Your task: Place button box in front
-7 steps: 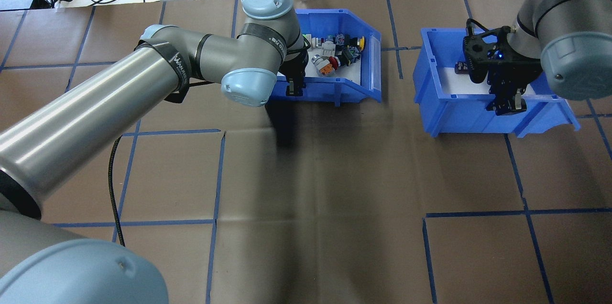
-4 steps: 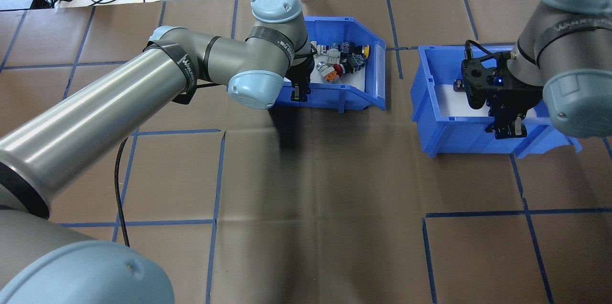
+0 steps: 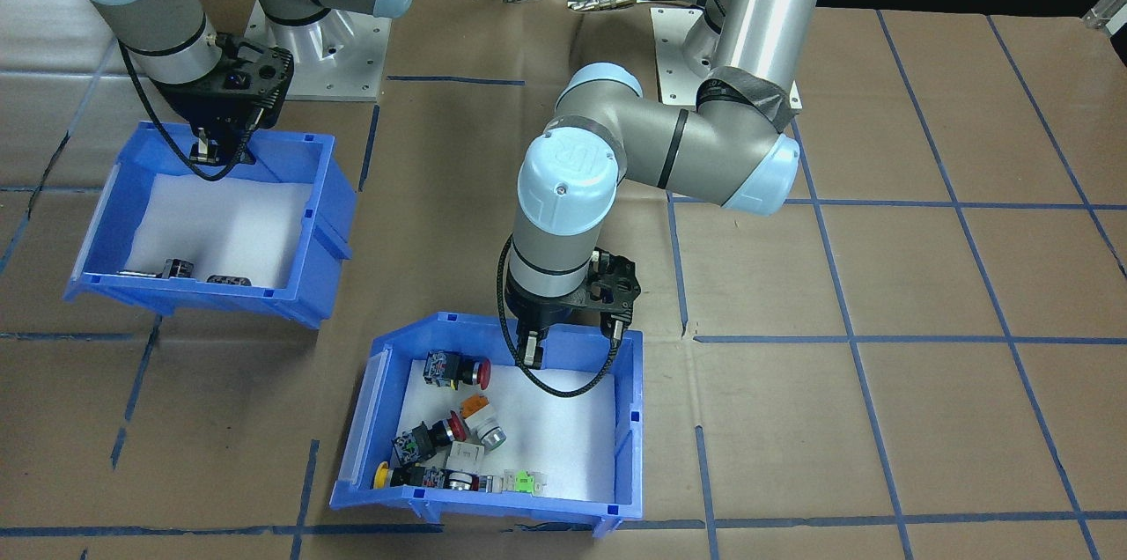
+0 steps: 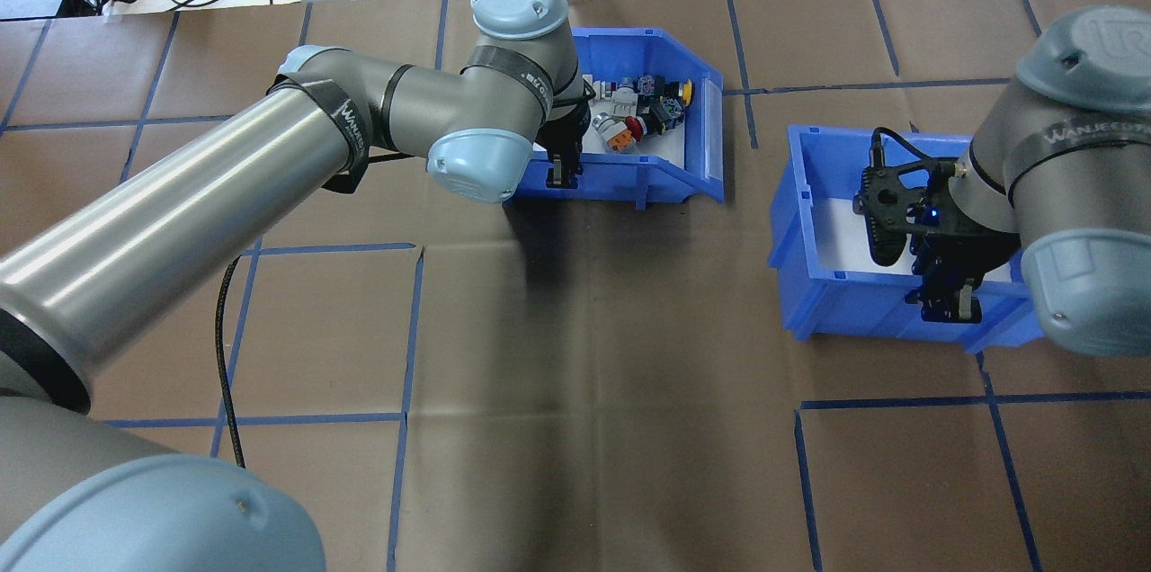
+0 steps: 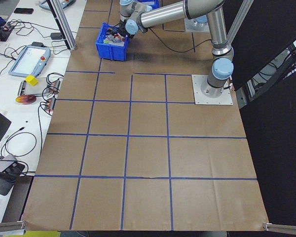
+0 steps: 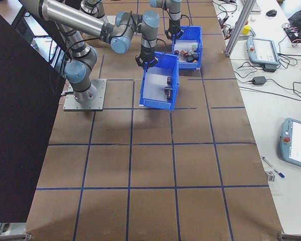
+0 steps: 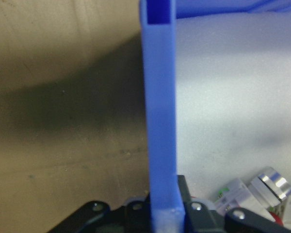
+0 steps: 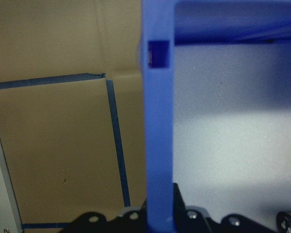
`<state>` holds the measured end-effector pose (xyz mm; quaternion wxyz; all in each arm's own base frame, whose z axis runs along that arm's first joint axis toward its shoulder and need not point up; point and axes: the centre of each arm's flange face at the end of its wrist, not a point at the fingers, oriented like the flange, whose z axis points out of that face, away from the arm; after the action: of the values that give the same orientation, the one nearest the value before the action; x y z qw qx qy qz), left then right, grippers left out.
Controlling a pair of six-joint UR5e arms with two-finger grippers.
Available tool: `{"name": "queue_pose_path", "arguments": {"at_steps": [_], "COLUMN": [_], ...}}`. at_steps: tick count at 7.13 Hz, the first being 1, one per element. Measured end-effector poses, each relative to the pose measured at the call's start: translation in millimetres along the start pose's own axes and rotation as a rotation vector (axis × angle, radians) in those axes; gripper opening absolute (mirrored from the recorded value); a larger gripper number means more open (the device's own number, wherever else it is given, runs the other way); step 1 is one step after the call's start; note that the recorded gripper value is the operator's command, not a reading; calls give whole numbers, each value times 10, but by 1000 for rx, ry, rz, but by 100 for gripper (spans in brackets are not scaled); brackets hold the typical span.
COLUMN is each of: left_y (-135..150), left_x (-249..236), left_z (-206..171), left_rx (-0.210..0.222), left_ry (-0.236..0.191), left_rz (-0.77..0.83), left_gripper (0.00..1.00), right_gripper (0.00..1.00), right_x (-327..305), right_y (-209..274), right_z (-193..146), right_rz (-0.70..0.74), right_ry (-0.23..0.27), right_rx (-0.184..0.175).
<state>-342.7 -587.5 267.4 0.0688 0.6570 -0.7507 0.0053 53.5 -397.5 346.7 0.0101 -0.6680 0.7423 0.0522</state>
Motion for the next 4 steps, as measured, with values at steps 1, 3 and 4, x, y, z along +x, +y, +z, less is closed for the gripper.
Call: {"name": "queue_pose_path", "arguments": {"at_steps": [1, 3, 4], "left_y": [-4, -30, -76], "left_x": [6, 16, 30], "left_z": [1, 23, 21], "left_rx": [0, 9, 34], "left_ry": [2, 3, 8], "left_rz": [-9, -20, -20], "left_gripper": [14, 81, 99], "right_gripper": [8, 8, 8], "right_x": [-114, -301, -372], "right_y": [-63, -330, -481], "right_z": [43, 109, 119], "right_rz": [-2, -13, -15], "right_ry": [-2, -2, 0], "right_rx": [-1, -9, -13]}}
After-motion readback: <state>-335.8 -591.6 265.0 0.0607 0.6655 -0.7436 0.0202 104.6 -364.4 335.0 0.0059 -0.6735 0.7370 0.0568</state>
